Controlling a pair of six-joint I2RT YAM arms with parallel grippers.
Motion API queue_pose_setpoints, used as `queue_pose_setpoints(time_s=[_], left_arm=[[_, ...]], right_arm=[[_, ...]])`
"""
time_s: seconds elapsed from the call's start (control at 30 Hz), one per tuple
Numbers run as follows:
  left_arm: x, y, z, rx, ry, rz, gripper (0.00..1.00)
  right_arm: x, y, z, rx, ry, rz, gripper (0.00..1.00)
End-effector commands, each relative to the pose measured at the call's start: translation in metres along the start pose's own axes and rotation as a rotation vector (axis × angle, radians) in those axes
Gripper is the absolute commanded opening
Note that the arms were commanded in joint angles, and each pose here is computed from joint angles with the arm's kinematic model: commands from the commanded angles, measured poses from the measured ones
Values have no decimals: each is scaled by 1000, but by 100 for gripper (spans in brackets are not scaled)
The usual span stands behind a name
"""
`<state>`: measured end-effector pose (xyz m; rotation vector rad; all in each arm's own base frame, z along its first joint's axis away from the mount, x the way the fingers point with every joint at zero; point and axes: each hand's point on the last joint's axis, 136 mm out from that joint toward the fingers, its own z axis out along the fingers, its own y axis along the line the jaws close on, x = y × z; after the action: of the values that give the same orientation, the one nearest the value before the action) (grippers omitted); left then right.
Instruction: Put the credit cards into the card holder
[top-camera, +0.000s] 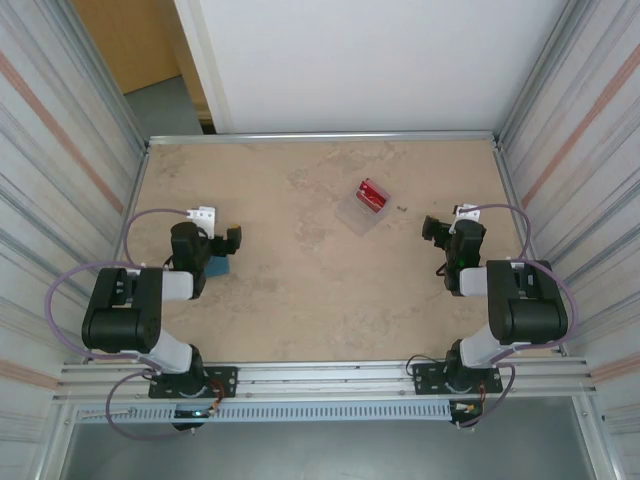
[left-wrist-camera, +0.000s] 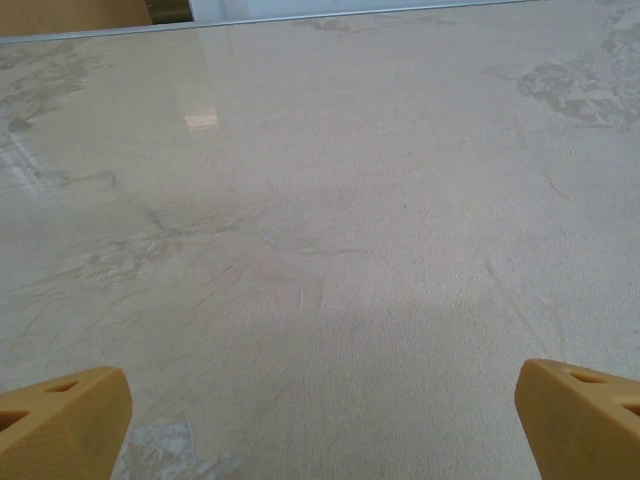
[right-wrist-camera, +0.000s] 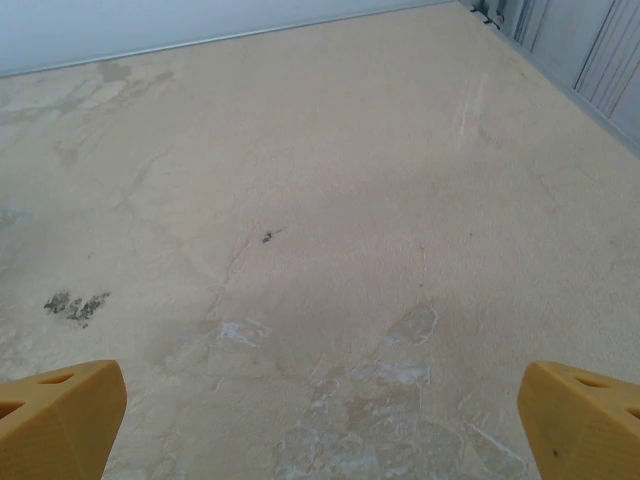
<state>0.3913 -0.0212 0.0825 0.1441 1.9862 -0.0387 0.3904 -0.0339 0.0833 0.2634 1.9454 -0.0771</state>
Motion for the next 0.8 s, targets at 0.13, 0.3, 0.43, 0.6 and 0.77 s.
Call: queue_pose_setpoints(time_s=[0.13,0.3,0.43,0.6,0.77], left_arm=[[-9,2,0,-24,-29,21,99],[-10,2,0,-24,-32,21,99],[-10,2,0,-22,-30,21,99],[-9,3,0,-9,-26,10,99],[-10,3,0,-6,-30,6,99]], right_arm=[[-1,-4,-1,25,-5,-19,99],[-1,-4,-1,24,-5,-18,99],[0,-4,-1,23,-4,-18,99],[-1,-4,-1,22,-7,-19,99],[-1,-4,-1,22,-7,-18,99]])
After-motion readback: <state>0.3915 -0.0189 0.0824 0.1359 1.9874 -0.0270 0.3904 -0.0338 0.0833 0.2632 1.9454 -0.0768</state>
